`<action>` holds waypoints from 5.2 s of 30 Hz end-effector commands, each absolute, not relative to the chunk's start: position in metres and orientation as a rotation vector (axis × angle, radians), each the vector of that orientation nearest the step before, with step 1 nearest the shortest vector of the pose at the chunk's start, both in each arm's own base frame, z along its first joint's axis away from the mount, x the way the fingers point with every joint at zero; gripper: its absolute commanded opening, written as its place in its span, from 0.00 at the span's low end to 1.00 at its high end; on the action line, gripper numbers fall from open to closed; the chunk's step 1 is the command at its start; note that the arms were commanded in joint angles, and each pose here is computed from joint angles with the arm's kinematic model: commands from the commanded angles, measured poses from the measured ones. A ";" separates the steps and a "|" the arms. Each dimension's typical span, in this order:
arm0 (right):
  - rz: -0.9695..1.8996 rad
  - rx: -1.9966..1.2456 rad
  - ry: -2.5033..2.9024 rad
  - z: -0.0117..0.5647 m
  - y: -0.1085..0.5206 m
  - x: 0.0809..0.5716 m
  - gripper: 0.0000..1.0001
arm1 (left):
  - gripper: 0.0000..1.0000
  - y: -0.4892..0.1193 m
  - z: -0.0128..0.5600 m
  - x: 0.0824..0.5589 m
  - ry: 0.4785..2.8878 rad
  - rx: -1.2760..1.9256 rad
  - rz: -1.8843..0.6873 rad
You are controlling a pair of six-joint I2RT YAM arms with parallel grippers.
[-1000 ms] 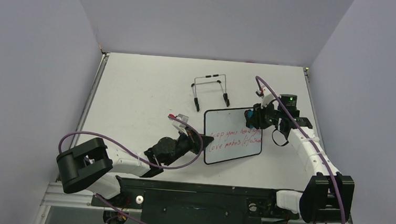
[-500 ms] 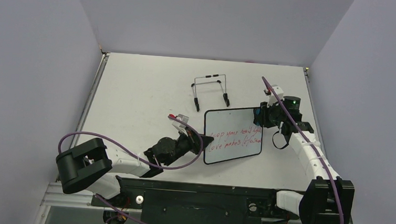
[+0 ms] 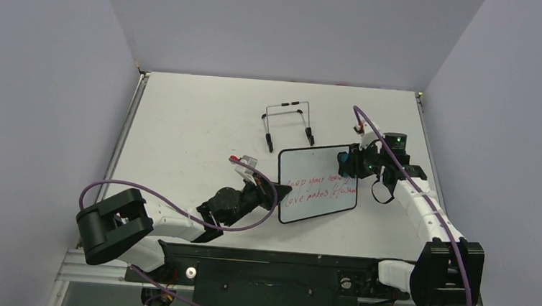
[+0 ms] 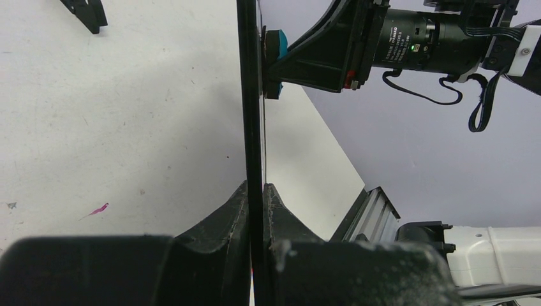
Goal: Erase the whiteboard
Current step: Erase the whiteboard at the center of the board.
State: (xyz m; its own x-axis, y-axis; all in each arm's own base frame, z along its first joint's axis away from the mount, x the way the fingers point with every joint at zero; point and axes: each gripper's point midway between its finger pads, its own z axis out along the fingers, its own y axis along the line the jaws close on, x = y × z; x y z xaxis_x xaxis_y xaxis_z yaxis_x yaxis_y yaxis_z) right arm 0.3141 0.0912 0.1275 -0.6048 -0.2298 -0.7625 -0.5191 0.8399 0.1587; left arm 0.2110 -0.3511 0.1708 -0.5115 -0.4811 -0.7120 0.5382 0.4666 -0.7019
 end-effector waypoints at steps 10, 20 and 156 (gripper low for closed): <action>0.256 -0.300 2.215 0.140 0.054 0.348 0.00 | 0.00 -0.355 0.219 0.206 1.525 0.051 -1.364; 0.623 -0.668 2.206 0.142 0.111 0.312 0.00 | 0.00 -0.356 0.218 0.206 1.527 0.052 -1.366; 0.480 -0.446 2.424 0.105 0.052 0.343 0.00 | 0.00 -0.352 0.220 0.201 1.507 0.079 -1.370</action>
